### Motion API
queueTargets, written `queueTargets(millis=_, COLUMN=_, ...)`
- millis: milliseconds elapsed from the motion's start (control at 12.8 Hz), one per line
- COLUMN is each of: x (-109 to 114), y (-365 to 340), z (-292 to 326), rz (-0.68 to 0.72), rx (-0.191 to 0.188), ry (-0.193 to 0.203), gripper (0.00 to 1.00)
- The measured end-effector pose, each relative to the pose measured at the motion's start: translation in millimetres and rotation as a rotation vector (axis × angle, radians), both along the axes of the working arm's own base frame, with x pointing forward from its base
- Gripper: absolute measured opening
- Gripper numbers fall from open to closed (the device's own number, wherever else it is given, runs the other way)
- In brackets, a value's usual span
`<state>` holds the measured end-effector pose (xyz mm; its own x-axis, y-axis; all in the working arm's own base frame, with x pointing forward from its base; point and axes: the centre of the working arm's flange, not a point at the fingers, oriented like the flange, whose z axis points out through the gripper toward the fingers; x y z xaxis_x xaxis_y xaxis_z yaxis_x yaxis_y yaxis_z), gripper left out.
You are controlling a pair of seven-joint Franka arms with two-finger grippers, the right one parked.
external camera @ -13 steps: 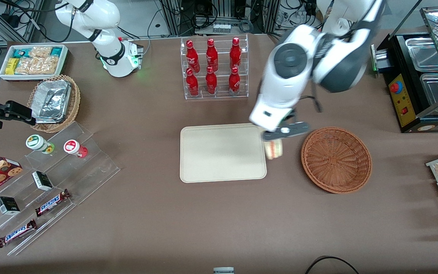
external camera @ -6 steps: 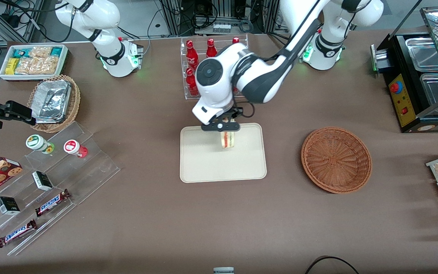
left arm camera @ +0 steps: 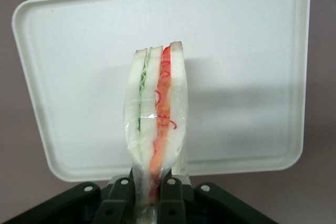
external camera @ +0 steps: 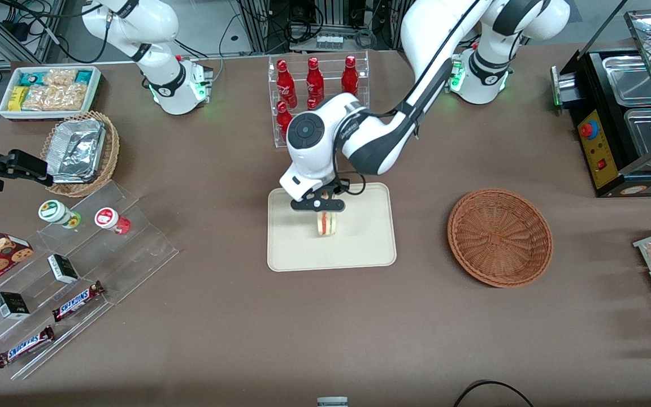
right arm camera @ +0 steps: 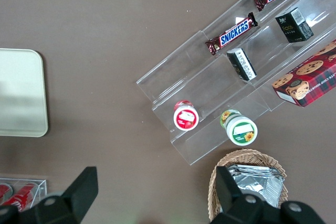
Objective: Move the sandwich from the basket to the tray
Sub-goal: 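Lower the sandwich onto the tray center and open the left gripper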
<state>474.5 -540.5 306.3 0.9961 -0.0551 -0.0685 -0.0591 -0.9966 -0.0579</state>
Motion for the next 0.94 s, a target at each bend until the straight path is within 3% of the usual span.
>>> queueTargets(millis=234, x=-1, y=-1, z=-33, rz=0.001, rx=0.021, ry=0.021, gripper=0.15)
queueTargets(millis=938, x=1, y=-6, z=-59, rz=0.02, rx=0.002, ry=0.005, gripper=0.15)
